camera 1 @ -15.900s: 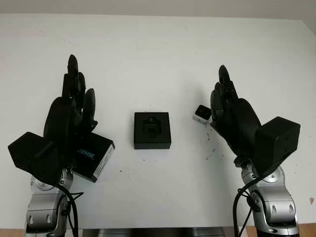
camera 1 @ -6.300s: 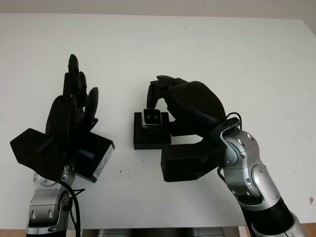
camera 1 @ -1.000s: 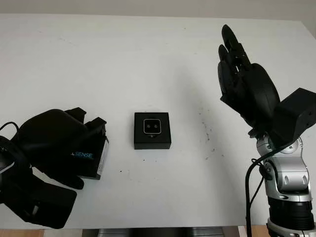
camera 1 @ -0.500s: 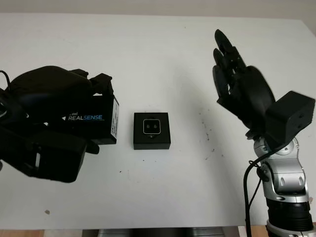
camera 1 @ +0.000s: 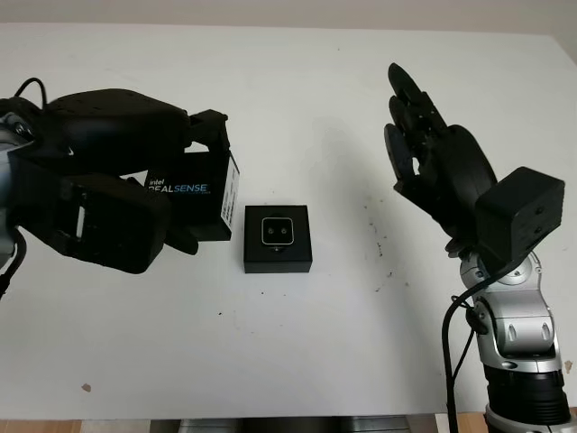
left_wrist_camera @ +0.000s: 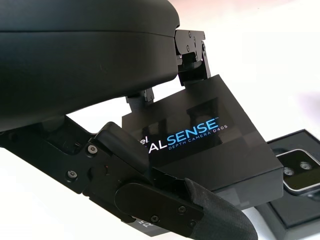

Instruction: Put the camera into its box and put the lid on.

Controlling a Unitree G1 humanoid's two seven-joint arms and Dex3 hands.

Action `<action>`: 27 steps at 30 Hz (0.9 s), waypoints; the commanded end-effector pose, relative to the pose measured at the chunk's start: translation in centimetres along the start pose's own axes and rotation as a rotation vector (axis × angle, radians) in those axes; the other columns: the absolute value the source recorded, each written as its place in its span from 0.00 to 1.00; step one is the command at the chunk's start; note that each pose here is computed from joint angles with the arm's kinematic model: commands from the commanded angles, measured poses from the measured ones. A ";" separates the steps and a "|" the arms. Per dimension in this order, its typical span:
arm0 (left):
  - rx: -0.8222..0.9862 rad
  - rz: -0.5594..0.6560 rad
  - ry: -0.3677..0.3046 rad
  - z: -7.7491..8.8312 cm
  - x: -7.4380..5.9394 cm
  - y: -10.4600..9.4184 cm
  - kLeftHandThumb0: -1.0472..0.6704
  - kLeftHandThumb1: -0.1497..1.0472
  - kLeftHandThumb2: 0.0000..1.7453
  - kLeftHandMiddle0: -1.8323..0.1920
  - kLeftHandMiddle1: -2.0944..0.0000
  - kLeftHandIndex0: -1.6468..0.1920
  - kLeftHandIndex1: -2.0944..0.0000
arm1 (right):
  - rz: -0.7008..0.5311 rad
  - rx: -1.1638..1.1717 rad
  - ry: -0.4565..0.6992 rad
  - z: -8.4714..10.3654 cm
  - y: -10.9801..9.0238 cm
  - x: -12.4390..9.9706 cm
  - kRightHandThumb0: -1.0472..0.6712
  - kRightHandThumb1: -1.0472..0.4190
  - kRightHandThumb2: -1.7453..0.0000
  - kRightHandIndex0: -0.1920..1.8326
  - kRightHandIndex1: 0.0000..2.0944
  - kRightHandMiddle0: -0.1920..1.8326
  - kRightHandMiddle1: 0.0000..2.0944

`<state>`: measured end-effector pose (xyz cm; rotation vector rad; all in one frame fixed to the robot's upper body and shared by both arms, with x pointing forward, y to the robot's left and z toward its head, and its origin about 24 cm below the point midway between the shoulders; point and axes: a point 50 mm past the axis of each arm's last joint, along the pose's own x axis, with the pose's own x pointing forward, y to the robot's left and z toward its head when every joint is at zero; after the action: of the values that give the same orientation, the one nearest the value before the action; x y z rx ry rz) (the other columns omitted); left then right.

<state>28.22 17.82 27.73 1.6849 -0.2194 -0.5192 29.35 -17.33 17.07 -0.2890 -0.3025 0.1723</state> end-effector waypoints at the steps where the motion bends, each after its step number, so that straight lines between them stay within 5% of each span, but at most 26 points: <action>1: 0.007 0.022 -0.003 0.7 0.6 0.7 0.37 1.00 0.18 0.47 0.00 0.63 0.00 | -0.004 0.013 -0.018 0.3 0.1 -0.1 0.15 0.00 0.66 0.08 0.03 0.08 0.06; 9: -0.003 0.050 0.045 2.1 2.6 0.2 0.41 1.00 0.20 0.42 0.00 0.62 0.00 | -0.005 0.008 -0.008 0.2 0.2 -0.1 0.16 0.00 0.66 0.07 0.03 0.07 0.06; 18: 0.030 0.058 -0.001 3.2 3.7 -0.5 0.43 1.00 0.21 0.42 0.00 0.71 0.00 | -0.015 -0.001 -0.013 0.3 0.3 0.0 0.16 0.00 0.65 0.08 0.03 0.08 0.07; 27: -0.047 -0.049 -0.028 3.9 4.0 -0.6 0.44 1.00 0.24 0.31 0.00 0.57 0.00 | -0.023 0.016 -0.029 0.4 0.5 0.2 0.17 0.00 0.66 0.08 0.03 0.07 0.08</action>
<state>30.08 13.36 25.33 1.6385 -0.1614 -0.5687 29.42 -16.91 16.91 -0.2730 -0.3031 0.1533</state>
